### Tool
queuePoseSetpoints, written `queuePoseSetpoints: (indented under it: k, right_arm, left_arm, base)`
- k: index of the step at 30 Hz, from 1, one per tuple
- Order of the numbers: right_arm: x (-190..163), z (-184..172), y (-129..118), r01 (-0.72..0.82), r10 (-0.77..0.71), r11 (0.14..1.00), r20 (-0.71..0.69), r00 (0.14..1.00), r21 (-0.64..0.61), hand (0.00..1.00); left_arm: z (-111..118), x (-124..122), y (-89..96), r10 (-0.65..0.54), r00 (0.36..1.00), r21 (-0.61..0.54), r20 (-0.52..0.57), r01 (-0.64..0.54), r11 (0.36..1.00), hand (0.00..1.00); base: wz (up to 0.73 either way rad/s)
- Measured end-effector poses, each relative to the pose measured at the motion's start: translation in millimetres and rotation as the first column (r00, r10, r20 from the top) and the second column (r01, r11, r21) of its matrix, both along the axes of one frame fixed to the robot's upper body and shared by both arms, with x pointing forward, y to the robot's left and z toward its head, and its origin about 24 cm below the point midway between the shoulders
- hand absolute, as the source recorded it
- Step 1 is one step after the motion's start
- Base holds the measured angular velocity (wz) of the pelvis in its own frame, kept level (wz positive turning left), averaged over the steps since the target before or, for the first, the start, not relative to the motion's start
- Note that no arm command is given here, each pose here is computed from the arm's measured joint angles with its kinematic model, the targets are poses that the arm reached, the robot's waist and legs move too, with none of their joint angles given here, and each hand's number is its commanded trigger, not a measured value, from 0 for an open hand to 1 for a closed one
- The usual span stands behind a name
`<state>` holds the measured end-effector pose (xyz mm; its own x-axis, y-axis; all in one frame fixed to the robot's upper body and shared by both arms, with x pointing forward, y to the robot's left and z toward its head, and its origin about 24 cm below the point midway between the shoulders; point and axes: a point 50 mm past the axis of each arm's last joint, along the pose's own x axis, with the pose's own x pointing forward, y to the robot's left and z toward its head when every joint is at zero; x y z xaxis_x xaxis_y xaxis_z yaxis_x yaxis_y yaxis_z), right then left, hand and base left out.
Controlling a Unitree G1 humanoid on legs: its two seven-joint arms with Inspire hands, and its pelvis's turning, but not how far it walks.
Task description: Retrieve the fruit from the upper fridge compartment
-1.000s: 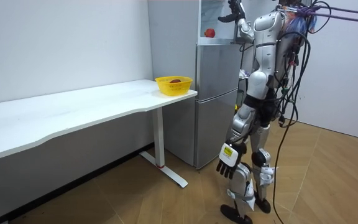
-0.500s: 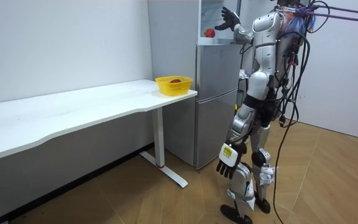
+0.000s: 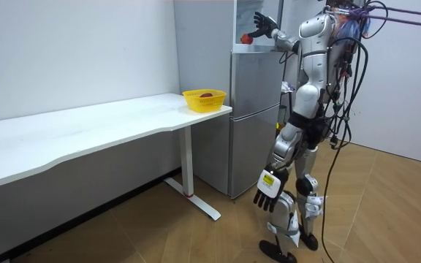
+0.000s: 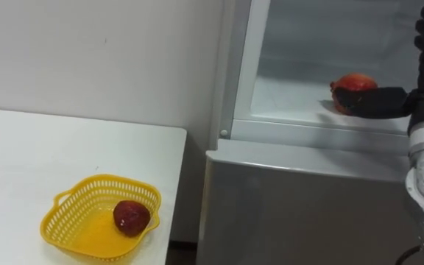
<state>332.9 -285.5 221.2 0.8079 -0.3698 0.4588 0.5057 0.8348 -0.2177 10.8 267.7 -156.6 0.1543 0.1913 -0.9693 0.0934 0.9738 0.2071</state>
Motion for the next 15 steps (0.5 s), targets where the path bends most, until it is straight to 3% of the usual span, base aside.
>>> queuePoseSetpoints:
  k: [15]
  right_arm:
    - [13, -15, -10, 0.000, -0.005, 1.000, -0.191, 0.982, -0.028, 0.00]
  left_arm:
    - [3, -4, 6.2, 0.034, 0.999, 0.022, -0.018, -0.034, 0.999, 0.00]
  base:
    - [0.01]
